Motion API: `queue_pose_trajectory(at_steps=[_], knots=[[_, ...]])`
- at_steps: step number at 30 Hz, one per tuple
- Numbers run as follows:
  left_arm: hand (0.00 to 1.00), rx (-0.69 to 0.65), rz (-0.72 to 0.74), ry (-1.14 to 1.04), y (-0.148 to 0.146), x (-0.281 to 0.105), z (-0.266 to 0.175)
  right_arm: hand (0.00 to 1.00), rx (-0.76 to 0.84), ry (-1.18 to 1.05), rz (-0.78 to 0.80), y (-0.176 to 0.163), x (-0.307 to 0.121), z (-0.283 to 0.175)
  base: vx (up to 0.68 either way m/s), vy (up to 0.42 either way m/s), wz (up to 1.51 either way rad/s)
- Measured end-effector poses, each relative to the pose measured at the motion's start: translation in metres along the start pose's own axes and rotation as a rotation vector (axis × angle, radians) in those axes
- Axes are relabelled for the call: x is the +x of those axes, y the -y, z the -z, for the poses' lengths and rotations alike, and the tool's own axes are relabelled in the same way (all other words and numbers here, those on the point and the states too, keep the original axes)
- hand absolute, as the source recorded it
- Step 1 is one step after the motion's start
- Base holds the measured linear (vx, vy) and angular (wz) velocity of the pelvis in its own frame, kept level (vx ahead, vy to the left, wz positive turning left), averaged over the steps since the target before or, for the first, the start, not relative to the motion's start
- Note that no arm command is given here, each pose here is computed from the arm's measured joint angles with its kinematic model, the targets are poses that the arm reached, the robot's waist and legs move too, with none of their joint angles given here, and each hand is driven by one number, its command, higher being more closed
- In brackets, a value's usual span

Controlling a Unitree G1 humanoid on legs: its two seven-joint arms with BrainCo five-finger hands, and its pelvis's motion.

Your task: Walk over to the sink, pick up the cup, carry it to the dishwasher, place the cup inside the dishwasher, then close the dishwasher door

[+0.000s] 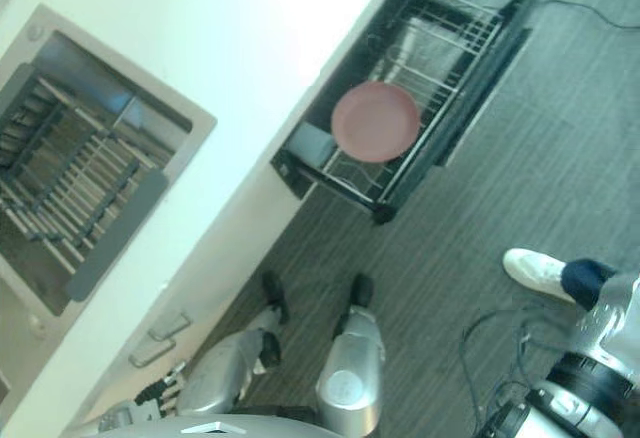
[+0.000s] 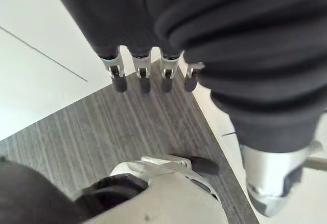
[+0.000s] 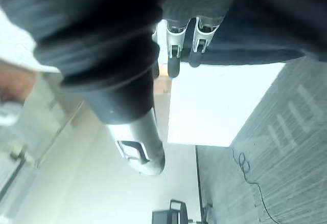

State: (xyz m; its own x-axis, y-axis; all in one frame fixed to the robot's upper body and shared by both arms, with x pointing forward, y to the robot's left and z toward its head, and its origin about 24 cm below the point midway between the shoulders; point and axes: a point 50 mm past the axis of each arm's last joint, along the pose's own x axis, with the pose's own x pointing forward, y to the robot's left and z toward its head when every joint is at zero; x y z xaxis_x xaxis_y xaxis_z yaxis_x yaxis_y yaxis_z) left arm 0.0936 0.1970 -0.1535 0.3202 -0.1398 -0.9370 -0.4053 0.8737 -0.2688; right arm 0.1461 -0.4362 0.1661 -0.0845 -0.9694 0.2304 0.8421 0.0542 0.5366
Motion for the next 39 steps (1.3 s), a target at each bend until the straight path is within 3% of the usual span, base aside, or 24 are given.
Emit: queue_pose_trajectory(at_steps=[2,6,14,21,26,34,39], knots=[[0.0,-0.029,0.002,0.006,0.0,0.0,0.0,1.0,0.116,-0.179,0.023,0.025,-0.013,0.034,0.0,-0.068,-0.13],[0.0,-0.042,0.026,-0.004,0.011,0.003,0.005,1.0,0.224,-0.382,-0.016,0.037,-0.043,0.072,-0.01,-0.033,0.08],[0.0,-0.046,0.038,-0.016,0.021,0.006,0.009,1.0,0.206,-0.596,-0.185,0.002,-0.091,0.114,0.06,-0.016,0.38],[0.0,-0.008,0.044,-0.033,0.024,0.006,0.01,1.0,0.068,-0.771,-0.22,-0.025,-0.127,0.146,0.07,-0.049,0.28],[0.0,0.048,0.046,-0.052,0.022,0.007,0.013,1.0,-0.15,-0.703,-0.296,-0.044,-0.126,0.144,-0.04,-0.034,0.17],[0.0,0.11,0.057,-0.098,0.025,0.009,0.024,1.0,-0.316,-0.599,-0.536,-0.091,-0.152,0.137,-0.1,-0.008,0.08],[0.0,0.12,0.074,-0.11,0.025,0.01,0.03,1.0,-0.451,-0.548,-0.664,-0.1,-0.171,0.139,-0.05,-0.065,0.23]])
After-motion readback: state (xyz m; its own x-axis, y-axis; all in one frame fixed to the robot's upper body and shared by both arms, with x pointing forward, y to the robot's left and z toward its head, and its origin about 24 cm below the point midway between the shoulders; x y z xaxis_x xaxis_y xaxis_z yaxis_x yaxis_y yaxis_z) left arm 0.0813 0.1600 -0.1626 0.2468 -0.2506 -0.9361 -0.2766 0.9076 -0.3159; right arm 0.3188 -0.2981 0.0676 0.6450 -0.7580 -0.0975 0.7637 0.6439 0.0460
